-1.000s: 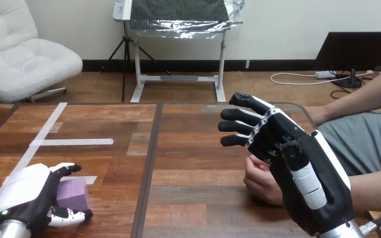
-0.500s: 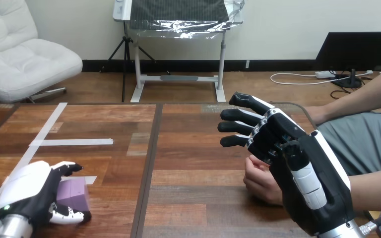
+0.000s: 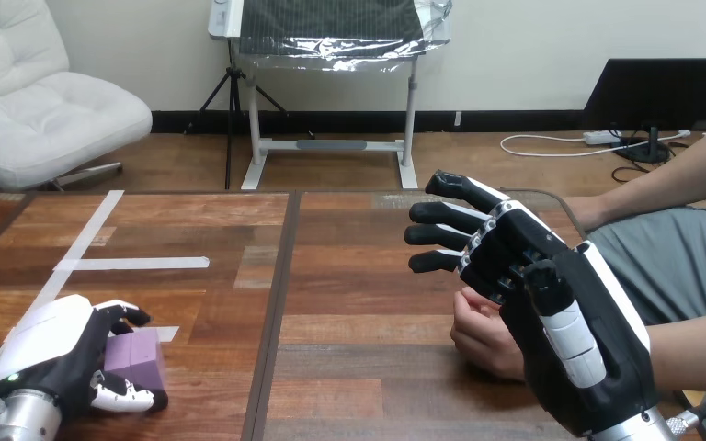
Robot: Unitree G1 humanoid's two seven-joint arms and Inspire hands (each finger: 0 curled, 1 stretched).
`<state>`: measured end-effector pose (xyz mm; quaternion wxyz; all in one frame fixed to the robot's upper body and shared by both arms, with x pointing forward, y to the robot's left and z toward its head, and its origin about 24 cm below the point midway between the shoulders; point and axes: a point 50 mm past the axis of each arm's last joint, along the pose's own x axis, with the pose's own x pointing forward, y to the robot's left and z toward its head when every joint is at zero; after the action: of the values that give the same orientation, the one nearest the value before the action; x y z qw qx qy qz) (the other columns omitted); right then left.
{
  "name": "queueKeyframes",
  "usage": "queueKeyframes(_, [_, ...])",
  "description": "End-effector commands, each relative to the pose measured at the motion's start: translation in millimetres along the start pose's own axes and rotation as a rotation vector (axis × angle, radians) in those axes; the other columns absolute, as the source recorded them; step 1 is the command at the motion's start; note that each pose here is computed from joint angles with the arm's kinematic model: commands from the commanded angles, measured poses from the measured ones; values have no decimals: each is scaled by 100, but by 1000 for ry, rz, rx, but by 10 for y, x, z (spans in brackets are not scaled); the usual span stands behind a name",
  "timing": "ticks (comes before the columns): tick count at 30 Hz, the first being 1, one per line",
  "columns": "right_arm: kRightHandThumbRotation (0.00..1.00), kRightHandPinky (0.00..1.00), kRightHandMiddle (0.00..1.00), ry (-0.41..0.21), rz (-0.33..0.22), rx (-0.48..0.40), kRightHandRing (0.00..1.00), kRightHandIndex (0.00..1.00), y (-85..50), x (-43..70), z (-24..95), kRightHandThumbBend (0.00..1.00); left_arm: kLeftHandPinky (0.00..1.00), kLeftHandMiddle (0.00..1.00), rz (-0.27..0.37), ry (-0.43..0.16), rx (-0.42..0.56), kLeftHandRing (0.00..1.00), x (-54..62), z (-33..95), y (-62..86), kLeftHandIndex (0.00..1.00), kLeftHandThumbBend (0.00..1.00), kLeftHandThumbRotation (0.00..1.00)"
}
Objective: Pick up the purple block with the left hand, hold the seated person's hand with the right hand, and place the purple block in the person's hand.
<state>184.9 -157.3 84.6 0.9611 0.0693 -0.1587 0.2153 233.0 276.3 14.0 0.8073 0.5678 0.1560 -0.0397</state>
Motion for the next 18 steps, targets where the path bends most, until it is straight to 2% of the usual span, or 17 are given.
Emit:
queueKeyframes(1, [77,68,77,-104,14,-22,75,82,0,106,175,90,58,68,66,-25,38,65,81,75,219,69,72,0])
queueKeyframes(12, [76,68,77,-102,18,-30,75,82,2,107,185,90,50,55,121,-28,15,52,91,74,193,56,71,0])
queueKeyframes(18, [77,69,77,-102,19,-34,75,82,-2,106,186,90,47,51,138,-31,18,48,97,78,183,53,71,0])
